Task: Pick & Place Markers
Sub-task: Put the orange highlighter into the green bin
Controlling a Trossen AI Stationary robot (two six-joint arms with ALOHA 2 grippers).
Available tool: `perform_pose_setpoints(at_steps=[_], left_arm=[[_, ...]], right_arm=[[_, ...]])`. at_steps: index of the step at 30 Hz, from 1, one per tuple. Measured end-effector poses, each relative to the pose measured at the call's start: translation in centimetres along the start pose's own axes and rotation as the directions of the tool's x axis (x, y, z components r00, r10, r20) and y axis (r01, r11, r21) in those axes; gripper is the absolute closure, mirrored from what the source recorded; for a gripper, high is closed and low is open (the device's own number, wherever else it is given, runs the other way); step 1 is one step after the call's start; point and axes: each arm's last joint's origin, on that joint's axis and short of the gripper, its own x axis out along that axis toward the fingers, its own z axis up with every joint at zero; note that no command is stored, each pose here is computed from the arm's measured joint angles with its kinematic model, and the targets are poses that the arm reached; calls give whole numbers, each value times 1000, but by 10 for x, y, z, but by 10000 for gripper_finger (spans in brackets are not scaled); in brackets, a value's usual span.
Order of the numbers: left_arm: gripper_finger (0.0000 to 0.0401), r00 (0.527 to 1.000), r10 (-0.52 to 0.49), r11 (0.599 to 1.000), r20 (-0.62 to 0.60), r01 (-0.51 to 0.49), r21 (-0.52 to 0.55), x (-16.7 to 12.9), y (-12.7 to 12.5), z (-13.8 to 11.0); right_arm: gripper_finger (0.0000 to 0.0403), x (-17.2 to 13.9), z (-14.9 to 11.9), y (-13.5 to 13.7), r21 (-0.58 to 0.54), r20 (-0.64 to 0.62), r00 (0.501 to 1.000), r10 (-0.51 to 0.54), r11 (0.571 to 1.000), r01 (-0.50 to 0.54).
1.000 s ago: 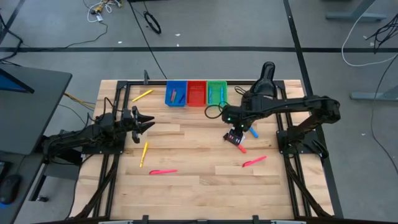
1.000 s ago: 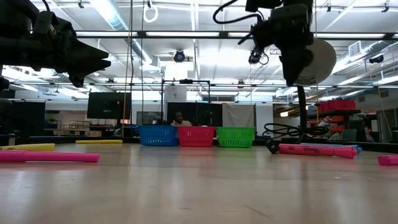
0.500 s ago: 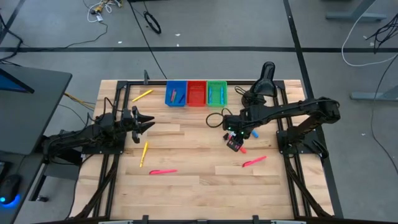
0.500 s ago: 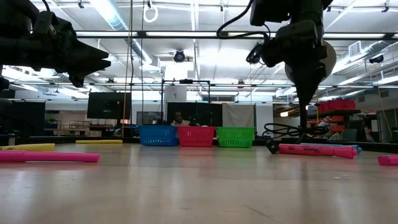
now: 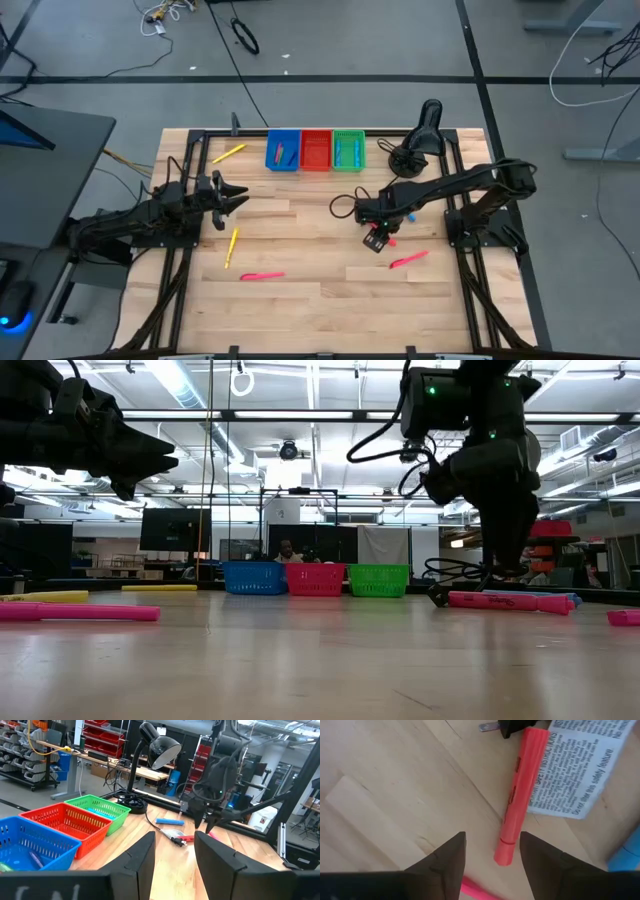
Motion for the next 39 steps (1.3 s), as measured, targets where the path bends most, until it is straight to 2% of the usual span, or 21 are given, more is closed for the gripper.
perform_pose_setpoints(at_steps=[12,18,21,31,39], left_arm=[[259,1000,0,1000,0,0,0,0,0,0],[259,1000,0,1000,0,0,0,0,0,0],[259,1000,-1,1000,1,1,0,0,0,0],[259,1000,0,1000,0,0,0,0,0,0],[259,1000,0,1000,0,0,0,0,0,0]], right_arm=[[215,40,1,-15,30,-10,1000,-23,999,24],[219,44,4,-18,42,-16,1000,-14,999,14],[240,44,3,-18,40,-16,1000,-17,999,18],[360,44,2,-18,39,-21,999,-27,999,27],[355,44,2,-18,38,-23,999,-26,999,26]])
